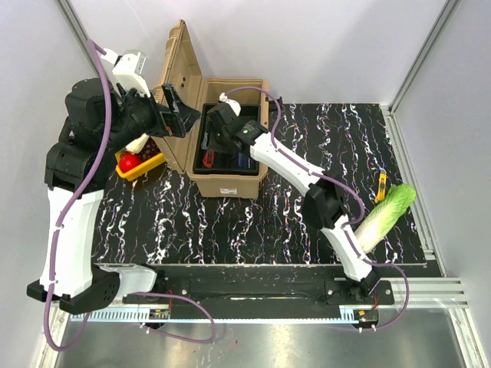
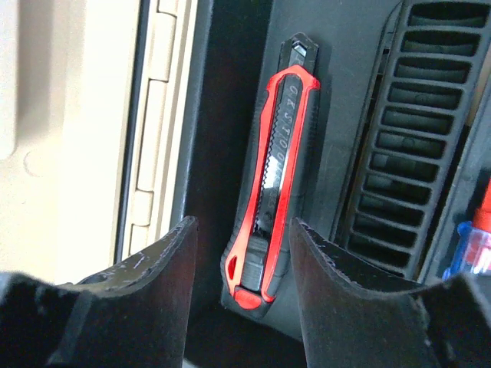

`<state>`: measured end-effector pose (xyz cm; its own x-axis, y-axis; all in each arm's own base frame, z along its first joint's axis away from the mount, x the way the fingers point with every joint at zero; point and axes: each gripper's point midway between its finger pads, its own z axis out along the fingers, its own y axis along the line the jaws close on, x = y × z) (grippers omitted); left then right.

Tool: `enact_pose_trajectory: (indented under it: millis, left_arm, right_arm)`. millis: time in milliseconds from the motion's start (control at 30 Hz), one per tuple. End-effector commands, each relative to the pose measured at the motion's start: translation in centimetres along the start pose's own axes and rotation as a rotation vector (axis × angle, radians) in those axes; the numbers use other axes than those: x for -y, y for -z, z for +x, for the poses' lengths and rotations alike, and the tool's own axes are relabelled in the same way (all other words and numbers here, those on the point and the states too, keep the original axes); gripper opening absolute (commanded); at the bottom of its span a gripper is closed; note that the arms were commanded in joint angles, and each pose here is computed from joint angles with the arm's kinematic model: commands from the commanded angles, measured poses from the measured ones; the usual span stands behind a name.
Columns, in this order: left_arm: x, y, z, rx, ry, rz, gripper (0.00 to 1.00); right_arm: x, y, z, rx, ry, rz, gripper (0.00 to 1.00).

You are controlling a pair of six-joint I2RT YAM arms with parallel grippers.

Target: Pack the tool kit

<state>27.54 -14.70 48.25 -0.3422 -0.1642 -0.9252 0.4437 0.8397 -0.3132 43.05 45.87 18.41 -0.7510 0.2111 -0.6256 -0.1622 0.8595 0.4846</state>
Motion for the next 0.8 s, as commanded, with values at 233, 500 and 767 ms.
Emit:
enact_pose_trajectory:
  millis: [233, 500, 767]
  left_arm:
    - [1.3, 2.5, -2.9, 0.103, -0.038, 0.023, 0.99]
    - [1.2, 2.6, -2.7, 0.099, -0.036, 0.020, 0.99]
    - [1.1, 2.5, -2.5, 0.096, -0.034, 0.015, 0.99]
  right_arm:
    - [-3.0, 12.7, -8.1, 0.302, 0.048, -0.156, 0.61]
    - [7.8, 18.4, -12.8, 0.488, 0.051, 0.151, 0.68]
    - [29.5, 23.0, -13.2, 0.454, -0.197, 0.561, 0.91]
